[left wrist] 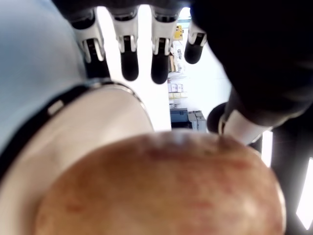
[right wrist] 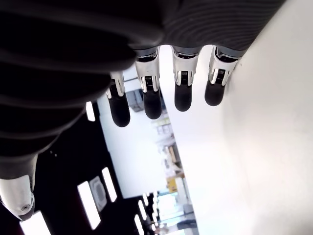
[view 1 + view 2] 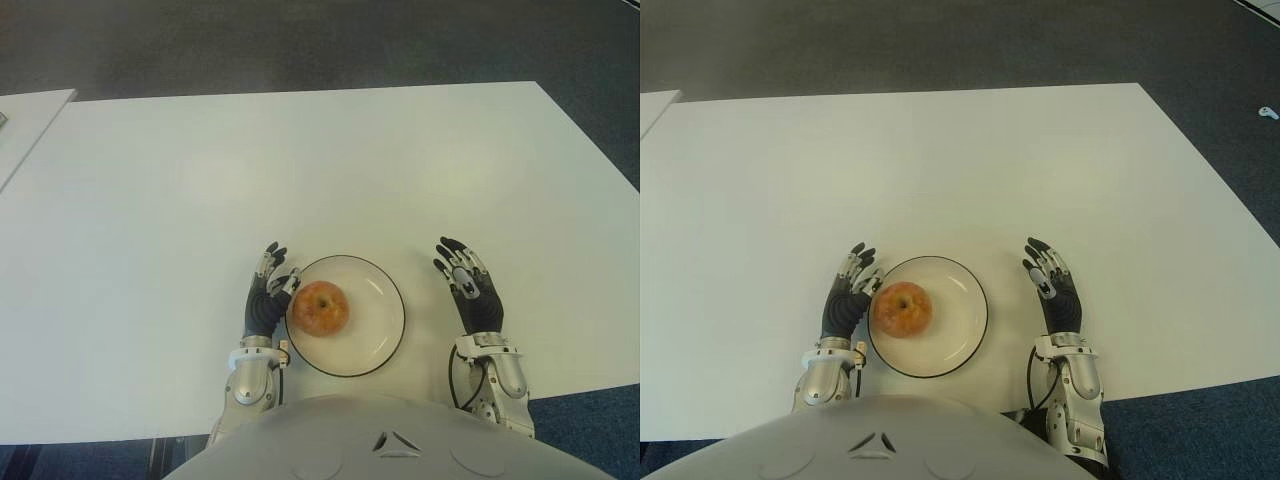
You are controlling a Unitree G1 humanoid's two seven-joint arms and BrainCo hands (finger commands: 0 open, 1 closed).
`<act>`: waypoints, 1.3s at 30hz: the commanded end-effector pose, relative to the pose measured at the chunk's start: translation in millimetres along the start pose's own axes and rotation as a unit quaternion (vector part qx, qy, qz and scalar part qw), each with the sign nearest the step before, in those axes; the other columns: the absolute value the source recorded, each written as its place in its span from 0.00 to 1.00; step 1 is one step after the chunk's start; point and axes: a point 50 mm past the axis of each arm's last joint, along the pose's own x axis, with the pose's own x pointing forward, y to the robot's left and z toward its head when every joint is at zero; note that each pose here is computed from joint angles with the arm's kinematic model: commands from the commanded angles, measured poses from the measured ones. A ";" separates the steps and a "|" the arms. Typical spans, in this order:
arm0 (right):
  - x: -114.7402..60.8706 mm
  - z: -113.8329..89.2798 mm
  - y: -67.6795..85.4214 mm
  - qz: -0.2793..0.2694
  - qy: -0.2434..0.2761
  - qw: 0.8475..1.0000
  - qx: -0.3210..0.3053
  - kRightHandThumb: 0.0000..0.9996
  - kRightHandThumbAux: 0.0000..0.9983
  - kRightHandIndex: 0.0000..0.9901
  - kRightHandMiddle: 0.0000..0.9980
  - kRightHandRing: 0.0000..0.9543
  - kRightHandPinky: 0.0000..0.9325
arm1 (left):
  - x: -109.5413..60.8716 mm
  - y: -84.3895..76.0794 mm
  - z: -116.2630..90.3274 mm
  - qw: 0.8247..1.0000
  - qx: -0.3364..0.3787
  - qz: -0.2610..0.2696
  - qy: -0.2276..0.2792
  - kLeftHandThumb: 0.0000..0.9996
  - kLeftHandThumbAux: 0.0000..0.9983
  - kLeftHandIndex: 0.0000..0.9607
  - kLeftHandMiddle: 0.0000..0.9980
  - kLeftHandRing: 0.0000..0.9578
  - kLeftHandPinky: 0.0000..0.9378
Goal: Put the apples into the plate.
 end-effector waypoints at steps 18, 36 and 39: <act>-0.3 4.6 -15.7 0.017 0.035 0.999 -0.009 0.32 0.58 0.07 0.05 0.00 0.00 | -17.0 -38.6 -3.4 0.991 -0.126 -0.014 0.037 0.12 0.57 0.06 0.06 0.05 0.12; 2.7 12.1 -25.6 0.022 0.036 0.999 -0.027 0.29 0.59 0.06 0.05 0.00 0.01 | -20.5 -52.5 -4.4 0.984 -0.173 -0.035 -0.013 0.11 0.48 0.06 0.05 0.05 0.13; 3.4 14.4 -28.6 0.023 0.034 0.999 -0.030 0.29 0.59 0.06 0.05 0.00 0.01 | -20.7 -55.3 -4.3 0.983 -0.179 -0.035 -0.016 0.11 0.48 0.07 0.06 0.06 0.15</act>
